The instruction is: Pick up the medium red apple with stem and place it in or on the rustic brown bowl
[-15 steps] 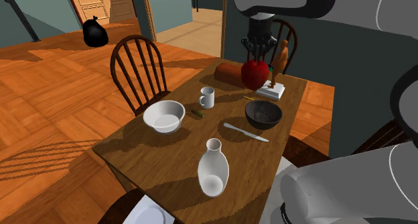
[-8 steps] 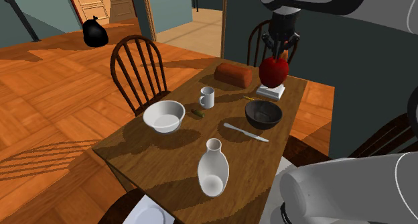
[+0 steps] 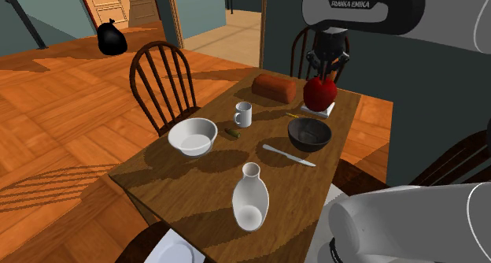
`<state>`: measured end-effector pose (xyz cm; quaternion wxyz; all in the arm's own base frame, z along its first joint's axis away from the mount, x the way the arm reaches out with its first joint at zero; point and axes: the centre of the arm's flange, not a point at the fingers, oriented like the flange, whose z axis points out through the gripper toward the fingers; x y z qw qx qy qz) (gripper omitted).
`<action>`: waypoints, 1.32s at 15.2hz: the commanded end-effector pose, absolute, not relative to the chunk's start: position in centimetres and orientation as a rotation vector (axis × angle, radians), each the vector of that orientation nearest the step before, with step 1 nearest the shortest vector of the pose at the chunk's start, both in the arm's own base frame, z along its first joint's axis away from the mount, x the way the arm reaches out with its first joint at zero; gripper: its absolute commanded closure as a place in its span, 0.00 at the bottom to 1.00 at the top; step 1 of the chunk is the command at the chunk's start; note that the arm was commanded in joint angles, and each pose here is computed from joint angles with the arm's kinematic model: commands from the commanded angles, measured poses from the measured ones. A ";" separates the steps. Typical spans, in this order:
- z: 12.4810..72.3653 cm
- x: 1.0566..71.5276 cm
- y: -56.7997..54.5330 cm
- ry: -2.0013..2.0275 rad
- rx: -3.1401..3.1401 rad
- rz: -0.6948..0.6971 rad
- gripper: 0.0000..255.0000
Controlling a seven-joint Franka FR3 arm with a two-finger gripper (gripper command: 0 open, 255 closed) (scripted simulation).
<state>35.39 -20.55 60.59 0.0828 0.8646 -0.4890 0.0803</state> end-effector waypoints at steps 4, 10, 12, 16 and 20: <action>58.0 35.5 -20.5 -1.460 2.582 0.241 1.00; 54.8 35.5 -20.5 -1.460 2.582 0.241 1.00; 53.8 35.5 -20.5 -1.460 2.582 0.241 1.00; 51.6 35.5 -20.5 -1.460 2.582 0.241 1.00; 50.3 35.5 -20.5 -1.460 2.582 0.241 1.00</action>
